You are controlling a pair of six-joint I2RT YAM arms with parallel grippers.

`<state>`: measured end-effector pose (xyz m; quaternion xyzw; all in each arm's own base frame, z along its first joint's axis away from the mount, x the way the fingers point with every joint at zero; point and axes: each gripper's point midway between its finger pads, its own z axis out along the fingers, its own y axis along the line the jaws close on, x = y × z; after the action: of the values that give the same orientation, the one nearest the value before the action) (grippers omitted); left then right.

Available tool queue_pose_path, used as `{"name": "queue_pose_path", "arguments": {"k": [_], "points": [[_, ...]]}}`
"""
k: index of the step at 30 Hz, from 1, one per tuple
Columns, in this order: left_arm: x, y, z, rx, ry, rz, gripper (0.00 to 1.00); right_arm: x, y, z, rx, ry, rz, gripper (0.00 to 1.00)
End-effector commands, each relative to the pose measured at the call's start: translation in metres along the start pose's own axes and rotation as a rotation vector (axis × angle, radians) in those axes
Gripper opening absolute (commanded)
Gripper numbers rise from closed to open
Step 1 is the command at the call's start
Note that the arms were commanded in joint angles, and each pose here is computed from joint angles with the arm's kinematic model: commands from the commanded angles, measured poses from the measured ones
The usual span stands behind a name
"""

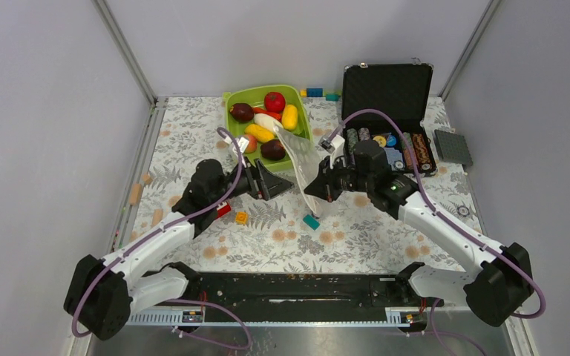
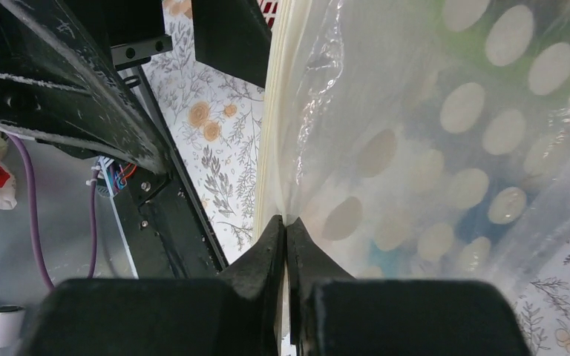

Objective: Place the food in the zip-top bag and seal the zipper
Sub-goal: Open the zipper of the food storage bag at the center of the board.

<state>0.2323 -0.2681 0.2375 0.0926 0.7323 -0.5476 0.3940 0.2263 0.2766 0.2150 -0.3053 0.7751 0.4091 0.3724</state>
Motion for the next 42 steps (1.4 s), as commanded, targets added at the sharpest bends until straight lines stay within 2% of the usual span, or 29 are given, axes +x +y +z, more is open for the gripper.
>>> {"name": "queue_pose_path", "arguments": {"k": [1, 5, 13, 17, 19, 24, 28, 29, 30, 32, 33, 34, 37, 42], "points": [[-0.030, -0.029, 0.018, 0.060, -0.073, 0.059, 0.86, -0.023, 0.014, 0.007, -0.045, -0.047, -0.021, 0.04], [-0.029, -0.021, 0.025, 0.021, -0.054, 0.054, 0.69, -0.020, 0.013, 0.005, -0.032, -0.046, -0.027, 0.04], [-0.026, -0.017, 0.034, 0.016, -0.033, 0.052, 0.43, -0.018, 0.020, 0.004, -0.061, -0.038, -0.030, 0.04], [-0.025, -0.020, 0.036, 0.031, -0.022, 0.056, 0.38, -0.019, 0.025, 0.003, -0.081, -0.039, -0.035, 0.04], [-0.024, -0.024, 0.037, 0.056, -0.012, 0.060, 0.31, -0.019, 0.025, 0.004, -0.082, -0.037, -0.034, 0.05], [-0.021, -0.026, 0.037, 0.076, -0.002, 0.057, 0.02, -0.019, 0.020, 0.006, -0.053, -0.031, -0.021, 0.06], [-0.018, -0.031, 0.036, 0.106, 0.007, 0.055, 0.00, -0.021, 0.016, 0.008, -0.026, -0.034, 0.002, 0.12], [-0.017, -0.032, 0.035, 0.110, 0.012, 0.055, 0.00, -0.021, 0.014, 0.007, -0.016, -0.034, 0.003, 0.16], [-0.016, -0.032, 0.034, 0.109, 0.015, 0.054, 0.00, -0.022, 0.011, 0.007, 0.005, -0.035, 0.009, 0.27], [-0.014, -0.028, 0.032, 0.084, 0.020, 0.052, 0.00, -0.027, 0.004, 0.004, 0.063, -0.058, 0.019, 0.61], [-0.013, -0.025, 0.031, 0.067, 0.022, 0.050, 0.00, -0.031, -0.001, 0.002, 0.097, -0.082, 0.031, 0.85], [-0.012, -0.023, 0.030, 0.050, 0.026, 0.051, 0.00, -0.035, -0.004, -0.001, 0.124, -0.108, 0.034, 0.97], [-0.005, -0.015, 0.027, -0.010, 0.052, 0.063, 0.00, -0.046, -0.007, -0.011, 0.171, -0.186, 0.028, 0.99], [0.007, -0.016, 0.025, -0.077, 0.097, 0.090, 0.00, -0.062, -0.019, -0.027, 0.275, -0.230, -0.047, 1.00]]}}
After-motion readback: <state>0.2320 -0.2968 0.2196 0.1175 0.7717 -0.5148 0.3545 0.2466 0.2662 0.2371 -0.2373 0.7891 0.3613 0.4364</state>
